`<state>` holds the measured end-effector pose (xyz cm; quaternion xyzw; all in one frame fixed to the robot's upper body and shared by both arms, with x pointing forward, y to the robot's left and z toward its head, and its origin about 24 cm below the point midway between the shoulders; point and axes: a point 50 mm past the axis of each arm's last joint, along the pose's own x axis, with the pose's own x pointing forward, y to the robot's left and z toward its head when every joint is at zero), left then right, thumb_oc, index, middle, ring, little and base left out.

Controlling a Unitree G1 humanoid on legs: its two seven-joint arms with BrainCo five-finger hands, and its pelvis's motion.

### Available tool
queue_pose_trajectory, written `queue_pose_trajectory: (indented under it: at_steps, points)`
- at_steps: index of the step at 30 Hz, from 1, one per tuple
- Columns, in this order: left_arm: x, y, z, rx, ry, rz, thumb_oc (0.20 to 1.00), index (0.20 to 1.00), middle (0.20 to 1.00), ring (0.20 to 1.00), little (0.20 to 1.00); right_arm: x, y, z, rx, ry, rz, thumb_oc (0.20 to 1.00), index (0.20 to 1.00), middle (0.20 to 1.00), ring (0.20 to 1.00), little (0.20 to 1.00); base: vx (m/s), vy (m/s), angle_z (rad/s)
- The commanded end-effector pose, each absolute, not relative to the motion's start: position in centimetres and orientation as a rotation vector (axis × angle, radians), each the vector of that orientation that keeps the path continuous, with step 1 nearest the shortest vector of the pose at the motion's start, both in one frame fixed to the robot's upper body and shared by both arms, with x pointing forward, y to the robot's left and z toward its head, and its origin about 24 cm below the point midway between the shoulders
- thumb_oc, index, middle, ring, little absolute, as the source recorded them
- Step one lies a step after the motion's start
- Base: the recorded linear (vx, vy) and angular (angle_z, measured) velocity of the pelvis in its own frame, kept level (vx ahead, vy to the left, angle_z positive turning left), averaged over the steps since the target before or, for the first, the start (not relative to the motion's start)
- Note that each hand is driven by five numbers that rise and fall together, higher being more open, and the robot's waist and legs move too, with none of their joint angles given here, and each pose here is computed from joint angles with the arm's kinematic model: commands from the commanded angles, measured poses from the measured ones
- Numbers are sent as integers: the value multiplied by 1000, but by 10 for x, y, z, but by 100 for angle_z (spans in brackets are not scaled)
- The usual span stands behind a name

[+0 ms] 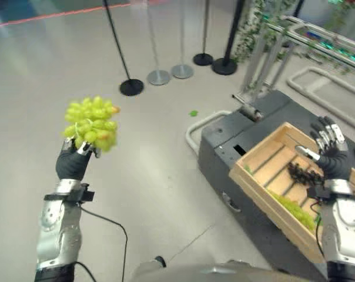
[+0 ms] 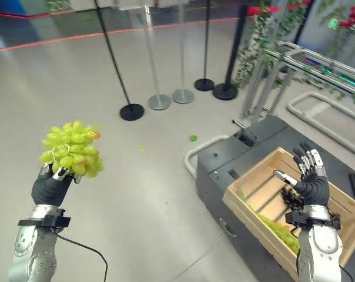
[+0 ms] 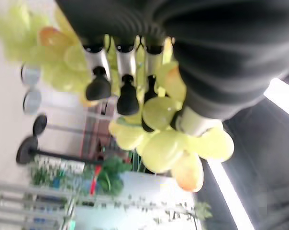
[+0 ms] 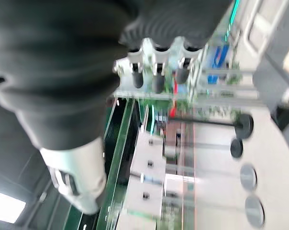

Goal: Pick up the fruits from the basket on one side to the basket on the other side

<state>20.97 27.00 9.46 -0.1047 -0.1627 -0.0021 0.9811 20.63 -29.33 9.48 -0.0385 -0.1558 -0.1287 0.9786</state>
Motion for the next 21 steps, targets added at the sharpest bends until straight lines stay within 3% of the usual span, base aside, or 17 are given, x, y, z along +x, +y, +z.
queue_pose_trajectory:
  at_steps: [1,10,21]
  points:
    - [199,273,168,-37,-664,-25,200,200,200,200,200,212,-292,114,-150,-394,-249,1000,1000,1000,1000,1000,-18,324,41]
    - [207,266,174,10,-686,-25,200,200,200,200,200,213,-274,105,-156,-353,-127,1000,1000,1000,1000,1000,55,306,99]
    - [212,255,166,4,-657,-77,200,200,200,200,200,215,-265,105,-102,-359,-34,1000,1000,1000,1000,1000,57,-17,133]
